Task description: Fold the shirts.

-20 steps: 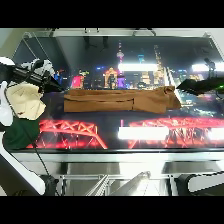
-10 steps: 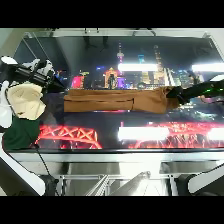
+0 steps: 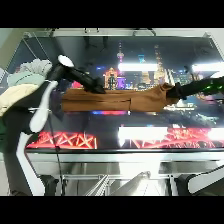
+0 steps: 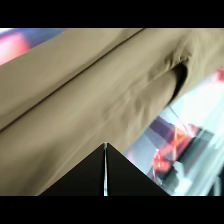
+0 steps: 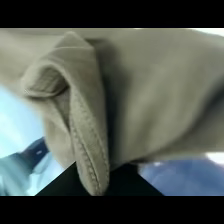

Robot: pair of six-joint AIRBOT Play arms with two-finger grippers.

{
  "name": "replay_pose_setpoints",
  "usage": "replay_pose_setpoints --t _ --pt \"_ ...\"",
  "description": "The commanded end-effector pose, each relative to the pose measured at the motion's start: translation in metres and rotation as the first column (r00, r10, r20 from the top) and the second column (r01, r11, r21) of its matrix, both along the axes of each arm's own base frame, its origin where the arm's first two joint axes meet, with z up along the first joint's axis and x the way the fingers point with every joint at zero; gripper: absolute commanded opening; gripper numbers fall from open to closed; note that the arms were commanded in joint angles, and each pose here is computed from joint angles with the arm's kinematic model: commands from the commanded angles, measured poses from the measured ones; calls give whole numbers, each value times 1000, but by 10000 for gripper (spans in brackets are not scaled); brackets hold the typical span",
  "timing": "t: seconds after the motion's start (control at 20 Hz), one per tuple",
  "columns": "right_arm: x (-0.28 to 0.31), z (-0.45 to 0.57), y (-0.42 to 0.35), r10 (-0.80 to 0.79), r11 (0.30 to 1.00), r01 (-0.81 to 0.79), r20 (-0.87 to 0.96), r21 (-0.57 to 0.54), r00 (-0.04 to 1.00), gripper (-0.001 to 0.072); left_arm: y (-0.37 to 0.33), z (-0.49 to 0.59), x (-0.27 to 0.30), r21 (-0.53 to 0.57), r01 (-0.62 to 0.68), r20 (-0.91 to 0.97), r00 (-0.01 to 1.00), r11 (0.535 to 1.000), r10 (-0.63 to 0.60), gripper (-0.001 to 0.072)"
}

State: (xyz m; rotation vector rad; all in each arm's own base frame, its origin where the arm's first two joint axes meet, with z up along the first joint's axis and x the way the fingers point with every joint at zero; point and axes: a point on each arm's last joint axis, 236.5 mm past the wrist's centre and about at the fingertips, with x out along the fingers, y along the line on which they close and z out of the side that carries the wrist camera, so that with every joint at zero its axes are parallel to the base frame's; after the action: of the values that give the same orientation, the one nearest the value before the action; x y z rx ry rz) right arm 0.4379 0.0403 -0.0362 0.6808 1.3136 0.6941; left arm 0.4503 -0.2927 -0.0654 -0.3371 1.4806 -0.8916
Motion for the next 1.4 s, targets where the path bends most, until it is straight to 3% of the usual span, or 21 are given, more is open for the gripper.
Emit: replay_pose_setpoints --t 0.0,0.25,0.4,0.55,0.7,0.8,1.0,1.1,1.15,1.2,1.25,1.3,1.35 --pt "-7 76 7 -2 990 -10 81 138 997 24 -73 -42 -36 35 97 -17 995 995 -96 0" --pt "-15 144 26 -2 986 -32 200 165 980 24 -114 -61 -49 19 96 -73 993 995 -94 0" --pt "-20 149 47 30 984 -61 184 168 982 24 -144 -42 -52 -150 4 -151 988 989 -27 1" --pt "-27 150 84 85 978 -112 153 174 984 24 -147 26 -35 -365 -41 -167 986 930 -22 0" --pt "-18 147 139 100 980 -128 177 153 979 24 -96 135 -9 -550 -16 -64 998 835 -23 0" --pt "-7 146 186 78 985 -110 222 136 972 24 -36 203 5 -601 18 51 999 799 15 0" --pt "5 120 299 29 994 -61 323 88 946 24 80 302 21 -609 13 282 938 793 201 19" --pt "-5 69 347 56 998 -56 316 -11 947 38 111 327 14 -600 12 334 912 800 236 19" --pt "-14 42 371 91 996 -82 308 -42 947 301 121 335 10 -595 12 351 903 803 247 19" --pt "-27 26 394 127 992 -122 287 -38 949 496 125 340 7 -593 14 363 897 805 252 19" --pt "-41 23 416 175 984 -178 290 -19 941 432 127 345 4 -590 19 375 892 807 253 19" --pt "-53 30 430 228 971 -239 326 -7 918 226 126 348 -1 -587 30 380 892 809 243 19" --pt "-60 44 434 261 960 -279 351 1 899 190 126 348 -5 -583 45 383 896 811 226 19"
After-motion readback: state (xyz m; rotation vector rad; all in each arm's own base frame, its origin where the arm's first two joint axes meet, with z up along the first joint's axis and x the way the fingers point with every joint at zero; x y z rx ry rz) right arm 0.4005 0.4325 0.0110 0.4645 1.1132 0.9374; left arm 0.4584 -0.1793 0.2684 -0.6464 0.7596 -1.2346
